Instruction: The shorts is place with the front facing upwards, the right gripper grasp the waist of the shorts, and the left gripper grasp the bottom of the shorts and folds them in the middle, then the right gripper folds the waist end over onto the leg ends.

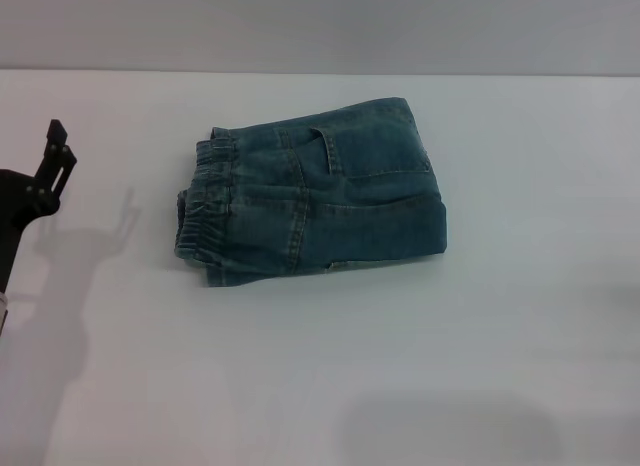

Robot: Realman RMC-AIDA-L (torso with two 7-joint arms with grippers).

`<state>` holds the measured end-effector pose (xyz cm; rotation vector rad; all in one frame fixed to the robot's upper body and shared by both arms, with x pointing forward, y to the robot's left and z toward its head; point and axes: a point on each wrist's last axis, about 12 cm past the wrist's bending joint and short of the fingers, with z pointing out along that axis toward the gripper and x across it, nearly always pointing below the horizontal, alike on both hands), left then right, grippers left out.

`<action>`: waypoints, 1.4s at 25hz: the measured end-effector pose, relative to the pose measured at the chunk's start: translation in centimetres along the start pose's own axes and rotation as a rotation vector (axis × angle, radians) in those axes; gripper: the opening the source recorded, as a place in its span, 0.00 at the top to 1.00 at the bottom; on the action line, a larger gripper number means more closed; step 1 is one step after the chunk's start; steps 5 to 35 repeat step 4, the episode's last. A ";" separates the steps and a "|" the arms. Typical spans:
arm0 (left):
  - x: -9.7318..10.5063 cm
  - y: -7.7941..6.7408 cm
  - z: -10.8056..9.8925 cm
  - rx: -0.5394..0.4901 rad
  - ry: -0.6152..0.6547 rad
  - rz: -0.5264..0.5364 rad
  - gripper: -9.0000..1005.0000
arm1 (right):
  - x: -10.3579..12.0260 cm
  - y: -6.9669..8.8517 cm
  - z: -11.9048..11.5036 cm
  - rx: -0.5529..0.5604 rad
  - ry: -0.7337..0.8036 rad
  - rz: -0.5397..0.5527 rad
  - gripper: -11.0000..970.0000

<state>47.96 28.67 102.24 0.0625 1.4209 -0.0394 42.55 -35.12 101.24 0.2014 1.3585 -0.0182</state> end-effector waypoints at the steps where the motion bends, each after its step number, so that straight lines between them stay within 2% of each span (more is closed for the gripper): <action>1: 0.1 0.1 0.0 0.000 0.003 0.004 0.17 | -0.1 0.0 -0.1 -0.005 -0.006 -0.002 0.49; 4: 0.2 0.2 -0.1 -0.002 0.011 0.011 0.17 | -0.2 0.0 -0.4 -0.008 -0.018 -0.005 0.37; 35: 0.2 0.2 -0.1 -0.002 0.011 0.011 0.17 | -0.2 0.0 -0.4 -0.008 -0.018 -0.005 0.37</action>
